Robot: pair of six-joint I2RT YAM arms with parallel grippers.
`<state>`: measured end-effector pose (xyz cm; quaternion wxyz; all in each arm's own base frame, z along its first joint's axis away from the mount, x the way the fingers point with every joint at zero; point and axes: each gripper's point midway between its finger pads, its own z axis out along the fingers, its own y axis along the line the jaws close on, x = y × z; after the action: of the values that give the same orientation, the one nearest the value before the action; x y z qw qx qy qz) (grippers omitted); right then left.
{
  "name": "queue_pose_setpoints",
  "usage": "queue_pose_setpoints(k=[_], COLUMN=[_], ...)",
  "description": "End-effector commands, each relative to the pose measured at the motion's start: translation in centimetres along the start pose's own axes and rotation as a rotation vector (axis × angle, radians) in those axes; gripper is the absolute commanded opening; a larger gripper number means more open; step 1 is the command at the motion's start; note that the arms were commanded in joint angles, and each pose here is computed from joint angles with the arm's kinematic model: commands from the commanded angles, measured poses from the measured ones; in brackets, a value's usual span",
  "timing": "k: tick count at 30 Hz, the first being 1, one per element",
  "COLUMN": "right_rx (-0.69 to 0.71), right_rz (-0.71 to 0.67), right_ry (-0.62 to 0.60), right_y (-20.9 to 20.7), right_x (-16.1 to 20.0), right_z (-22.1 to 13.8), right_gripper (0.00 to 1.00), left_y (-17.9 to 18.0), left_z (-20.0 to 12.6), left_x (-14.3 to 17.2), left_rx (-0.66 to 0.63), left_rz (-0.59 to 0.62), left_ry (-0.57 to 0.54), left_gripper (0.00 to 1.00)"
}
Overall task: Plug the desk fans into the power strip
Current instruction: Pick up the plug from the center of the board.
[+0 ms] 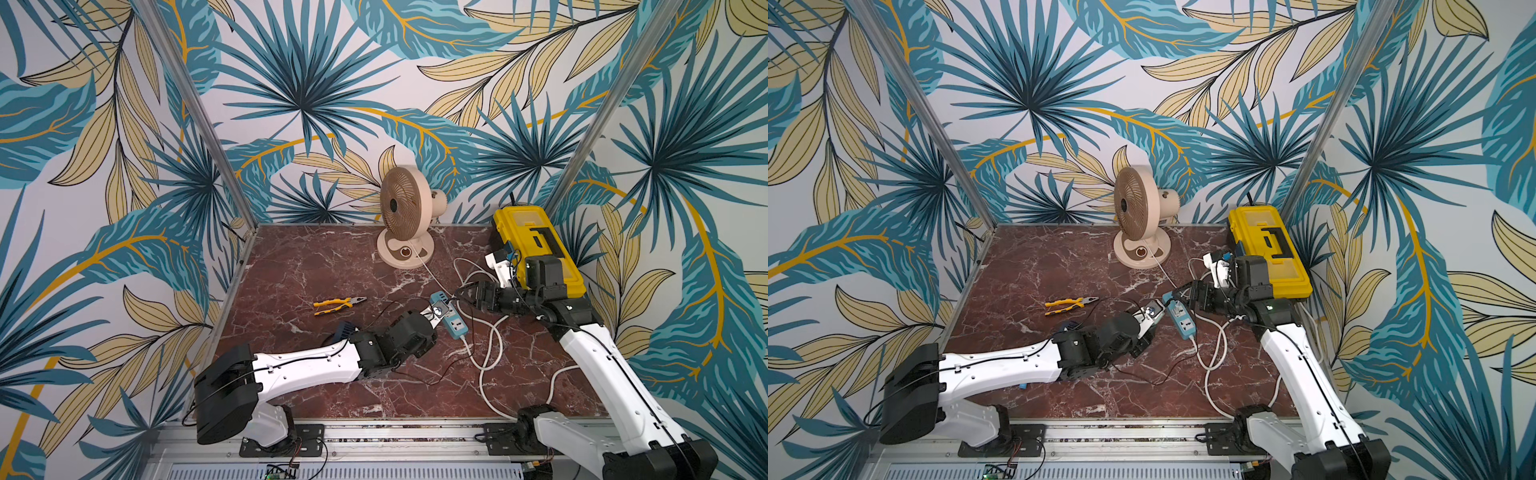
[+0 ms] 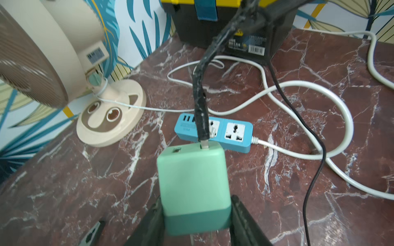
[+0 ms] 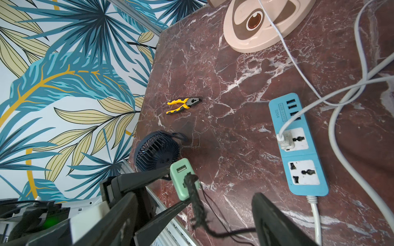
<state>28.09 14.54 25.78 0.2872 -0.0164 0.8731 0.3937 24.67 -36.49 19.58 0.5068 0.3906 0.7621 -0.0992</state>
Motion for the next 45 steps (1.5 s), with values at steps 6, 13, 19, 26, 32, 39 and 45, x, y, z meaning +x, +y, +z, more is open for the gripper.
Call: queue_pose_setpoints(k=[6,13,19,26,32,39,45], right_rx=[-0.114,-0.094,-0.100,-0.167,-0.175,-0.162,-0.163], right_rz=[-0.004,-0.002,-0.006,-0.007,-0.013,-0.032,-0.053], right_ry=[0.069,0.196,0.251,0.305,0.344,0.379,0.402], right_y=[2.9,2.8,2.4,3.0,3.3,3.2,3.6], right_x=[-0.4,1.0,1.5,2.0,2.5,3.4,4.2], right_z=[-1.3,-1.6,-1.0,0.2,0.9,1.4,1.5], right_gripper=[0.86,0.77,0.69,0.56,0.48,0.43,0.33], left_y=[0.0,-0.7,-1.0,-0.9,-1.6,-1.5,-1.0], left_z=[-1.5,-1.6,-1.7,-1.8,-1.8,-1.8,-1.7], left_x=[-5.9,-7.0,-8.1,-8.7,-8.7,-8.6,-8.7], left_rx=[0.024,0.064,0.119,0.163,0.205,0.206,0.197], left_rz=[0.150,0.238,0.247,0.244,0.247,0.247,0.241], left_ry=[-0.204,-0.258,-0.314,-0.337,-0.345,-0.346,-0.348], left_gripper=[0.20,0.20,0.20,0.19,0.19,0.19,0.19])
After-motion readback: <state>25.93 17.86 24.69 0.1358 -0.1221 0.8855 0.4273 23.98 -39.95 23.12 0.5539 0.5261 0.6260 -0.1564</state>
